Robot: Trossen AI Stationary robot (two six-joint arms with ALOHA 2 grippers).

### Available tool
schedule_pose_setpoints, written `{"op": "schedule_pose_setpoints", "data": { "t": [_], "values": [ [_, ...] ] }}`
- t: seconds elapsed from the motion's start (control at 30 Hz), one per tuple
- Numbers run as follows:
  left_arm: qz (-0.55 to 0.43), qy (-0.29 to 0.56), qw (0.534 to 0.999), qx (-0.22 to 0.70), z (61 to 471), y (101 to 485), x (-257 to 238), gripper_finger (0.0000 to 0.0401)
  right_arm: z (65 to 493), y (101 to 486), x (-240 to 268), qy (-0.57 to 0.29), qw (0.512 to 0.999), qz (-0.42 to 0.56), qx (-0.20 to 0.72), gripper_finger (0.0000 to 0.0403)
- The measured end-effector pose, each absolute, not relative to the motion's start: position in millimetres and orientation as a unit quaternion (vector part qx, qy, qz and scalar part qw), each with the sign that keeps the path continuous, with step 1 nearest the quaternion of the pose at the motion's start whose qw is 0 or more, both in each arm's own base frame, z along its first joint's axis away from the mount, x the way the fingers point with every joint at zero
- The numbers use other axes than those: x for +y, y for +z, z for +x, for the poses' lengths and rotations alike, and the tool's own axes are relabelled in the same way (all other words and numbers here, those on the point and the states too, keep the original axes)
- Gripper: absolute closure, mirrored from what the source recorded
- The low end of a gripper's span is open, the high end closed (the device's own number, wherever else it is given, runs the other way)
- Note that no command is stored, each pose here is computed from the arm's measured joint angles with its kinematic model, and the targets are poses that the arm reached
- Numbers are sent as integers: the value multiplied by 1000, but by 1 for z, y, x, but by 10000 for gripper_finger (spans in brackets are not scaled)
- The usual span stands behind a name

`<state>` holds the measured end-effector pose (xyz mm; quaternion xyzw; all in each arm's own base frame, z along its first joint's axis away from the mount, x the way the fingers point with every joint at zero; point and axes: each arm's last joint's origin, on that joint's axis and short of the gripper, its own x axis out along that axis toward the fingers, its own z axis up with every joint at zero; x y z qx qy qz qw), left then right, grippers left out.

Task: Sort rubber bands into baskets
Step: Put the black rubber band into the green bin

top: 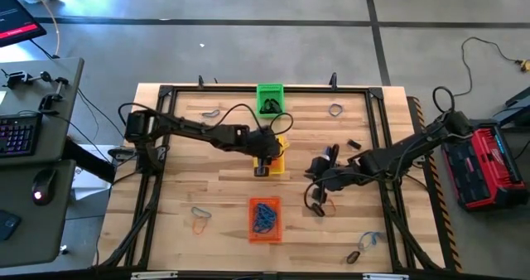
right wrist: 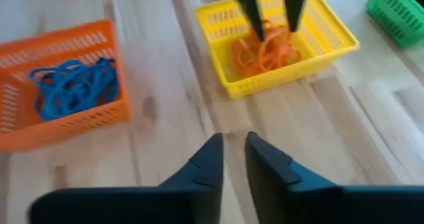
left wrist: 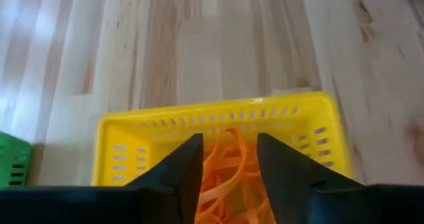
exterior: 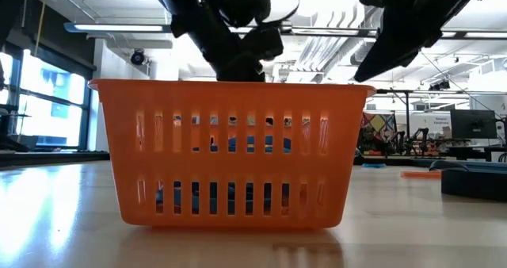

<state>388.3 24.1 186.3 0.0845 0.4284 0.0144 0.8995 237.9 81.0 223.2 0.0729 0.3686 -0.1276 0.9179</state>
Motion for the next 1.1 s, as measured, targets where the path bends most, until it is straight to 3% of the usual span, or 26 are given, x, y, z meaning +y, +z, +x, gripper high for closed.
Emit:
{"op": "schedule_pose_setpoints", "data": {
  "t": [0.23,0.4,0.7,1.1],
  "values": [
    [91,8,916,391,377,176,14,254,234,217,62,-189,891,75,406,280],
    [79,16,945,317,359,188,8,254,219,207,37,-283,829,83,475,252],
    [39,25,979,199,310,210,3,254,195,202,-9,-378,715,106,579,244],
    [-6,26,987,156,258,190,3,254,181,198,-55,-384,655,156,632,244]
  ]
}}
